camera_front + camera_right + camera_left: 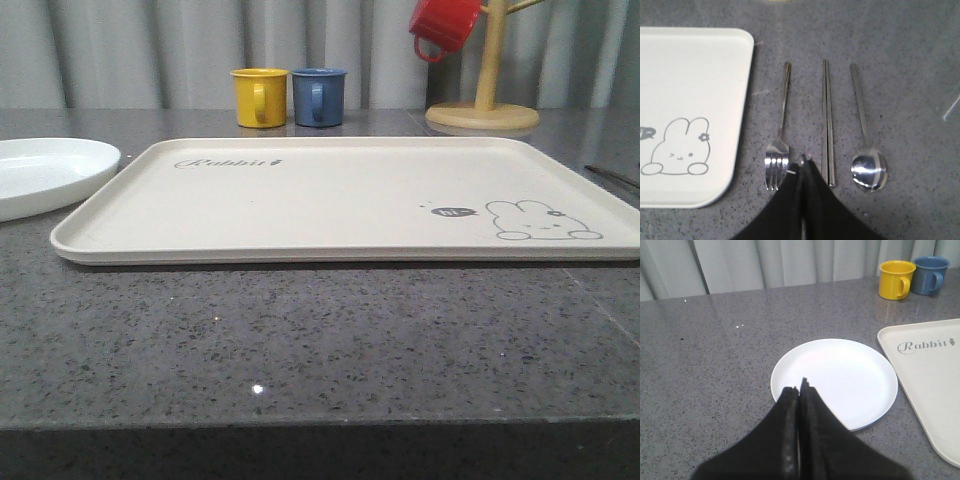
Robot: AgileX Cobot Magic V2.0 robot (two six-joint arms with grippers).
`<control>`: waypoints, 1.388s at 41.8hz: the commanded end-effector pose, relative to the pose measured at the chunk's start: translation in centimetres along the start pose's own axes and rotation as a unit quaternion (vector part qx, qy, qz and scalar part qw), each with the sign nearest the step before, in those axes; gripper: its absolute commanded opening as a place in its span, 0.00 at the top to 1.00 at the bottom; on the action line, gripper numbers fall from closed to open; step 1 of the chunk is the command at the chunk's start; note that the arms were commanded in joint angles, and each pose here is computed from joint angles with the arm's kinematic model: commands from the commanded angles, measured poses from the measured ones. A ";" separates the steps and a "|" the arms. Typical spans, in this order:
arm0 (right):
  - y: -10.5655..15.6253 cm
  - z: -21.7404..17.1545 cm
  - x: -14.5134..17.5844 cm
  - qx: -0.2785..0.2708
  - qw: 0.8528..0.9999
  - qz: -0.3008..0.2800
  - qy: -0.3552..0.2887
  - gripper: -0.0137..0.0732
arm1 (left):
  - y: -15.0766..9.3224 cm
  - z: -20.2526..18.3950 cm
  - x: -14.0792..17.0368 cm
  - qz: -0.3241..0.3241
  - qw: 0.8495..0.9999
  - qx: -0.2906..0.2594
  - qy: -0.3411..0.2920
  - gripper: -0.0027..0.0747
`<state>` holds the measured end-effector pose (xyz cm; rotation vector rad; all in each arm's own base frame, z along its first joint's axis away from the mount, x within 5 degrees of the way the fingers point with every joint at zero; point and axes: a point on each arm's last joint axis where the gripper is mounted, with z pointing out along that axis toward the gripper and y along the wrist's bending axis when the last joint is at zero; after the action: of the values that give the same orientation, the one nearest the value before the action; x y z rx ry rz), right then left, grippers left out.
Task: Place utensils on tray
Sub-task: 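Lower the left gripper toward the rim of the white plate, then grasp the white plate rim with the left gripper and lift it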
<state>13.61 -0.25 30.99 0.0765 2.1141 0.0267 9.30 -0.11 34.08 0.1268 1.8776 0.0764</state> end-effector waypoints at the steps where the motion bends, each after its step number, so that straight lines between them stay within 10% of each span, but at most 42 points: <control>1: 0.0 0.1 -1.3 0.001 1.000 0.000 -0.021 0.71 | 0.1 0.4 -1.3 -0.006 1.000 0.002 -0.027 0.93; 8: 0.0 0.8 -1.2 0.002 1.000 0.000 -0.005 0.35 | 0.1 1.8 -1.1 -0.002 1.000 0.004 0.005 0.50; 13: 0.0 0.8 -1.2 0.002 1.000 0.000 -0.005 0.32 | 0.1 2.9 -1.3 0.002 0.999 0.007 0.053 0.29; 31: 0.0 0.8 -1.2 0.002 1.000 0.000 -0.005 0.32 | 2.6 12.4 -3.3 -0.003 0.969 -0.014 0.247 0.28; 58: 0.0 0.8 -1.2 0.002 1.000 0.000 -0.005 0.32 | 6.6 24.7 -0.6 -0.121 0.939 0.081 0.312 0.28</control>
<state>14.47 -0.27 30.02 0.0795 2.1954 0.0263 32.76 5.90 26.06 -0.0003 2.6177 -0.2503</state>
